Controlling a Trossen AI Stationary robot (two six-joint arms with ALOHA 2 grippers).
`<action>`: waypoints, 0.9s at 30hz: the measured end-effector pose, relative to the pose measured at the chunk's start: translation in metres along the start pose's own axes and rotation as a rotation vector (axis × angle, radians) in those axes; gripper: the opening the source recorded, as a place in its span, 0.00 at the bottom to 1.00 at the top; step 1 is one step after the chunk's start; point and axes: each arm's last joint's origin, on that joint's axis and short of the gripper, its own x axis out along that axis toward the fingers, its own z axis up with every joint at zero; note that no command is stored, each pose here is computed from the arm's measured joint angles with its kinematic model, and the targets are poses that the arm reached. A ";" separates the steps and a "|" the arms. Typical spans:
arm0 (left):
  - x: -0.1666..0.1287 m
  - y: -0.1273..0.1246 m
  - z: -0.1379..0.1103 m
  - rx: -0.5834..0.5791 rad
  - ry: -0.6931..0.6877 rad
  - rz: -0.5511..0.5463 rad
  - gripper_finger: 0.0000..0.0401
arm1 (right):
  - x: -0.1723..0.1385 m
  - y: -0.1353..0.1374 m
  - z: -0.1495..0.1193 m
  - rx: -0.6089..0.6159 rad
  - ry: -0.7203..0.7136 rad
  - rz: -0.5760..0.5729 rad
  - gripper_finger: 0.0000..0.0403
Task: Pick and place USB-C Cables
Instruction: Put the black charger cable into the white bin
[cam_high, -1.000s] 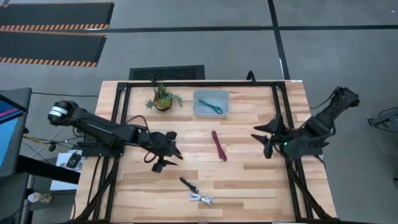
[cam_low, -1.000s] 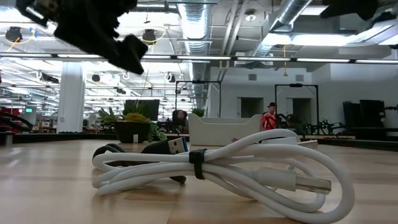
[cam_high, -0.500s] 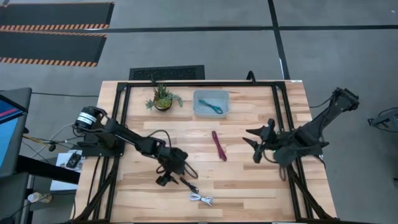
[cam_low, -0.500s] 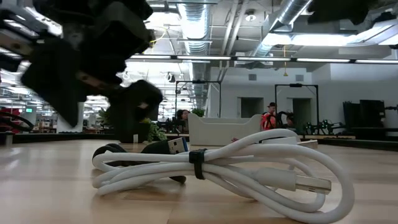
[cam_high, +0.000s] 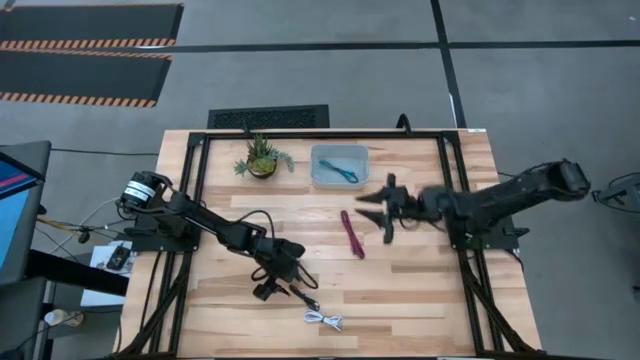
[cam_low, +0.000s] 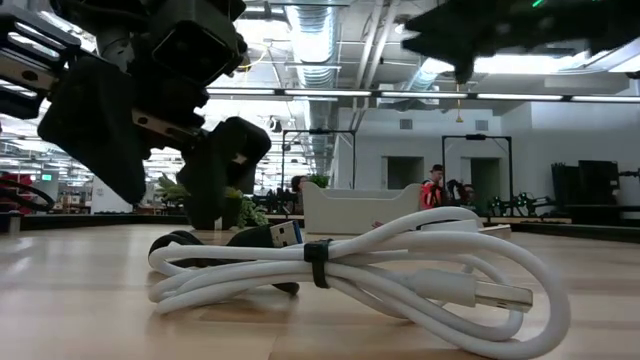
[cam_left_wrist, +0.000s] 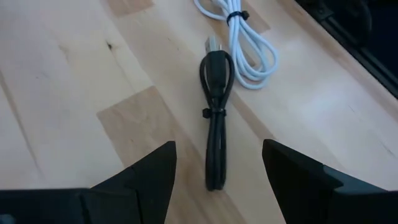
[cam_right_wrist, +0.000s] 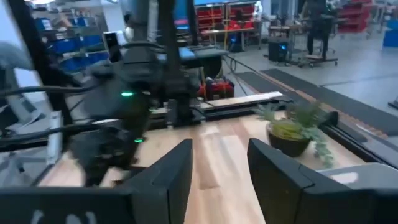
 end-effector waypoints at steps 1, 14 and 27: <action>0.000 0.000 0.000 0.007 -0.002 0.002 0.57 | 0.004 -0.007 -0.002 0.006 0.003 0.008 0.43; 0.013 0.012 -0.008 0.009 -0.020 -0.071 0.57 | 0.042 -0.027 -0.041 0.113 0.039 0.129 0.42; 0.013 0.012 -0.016 0.076 0.002 -0.061 0.34 | 0.043 -0.027 -0.042 0.138 0.034 0.130 0.42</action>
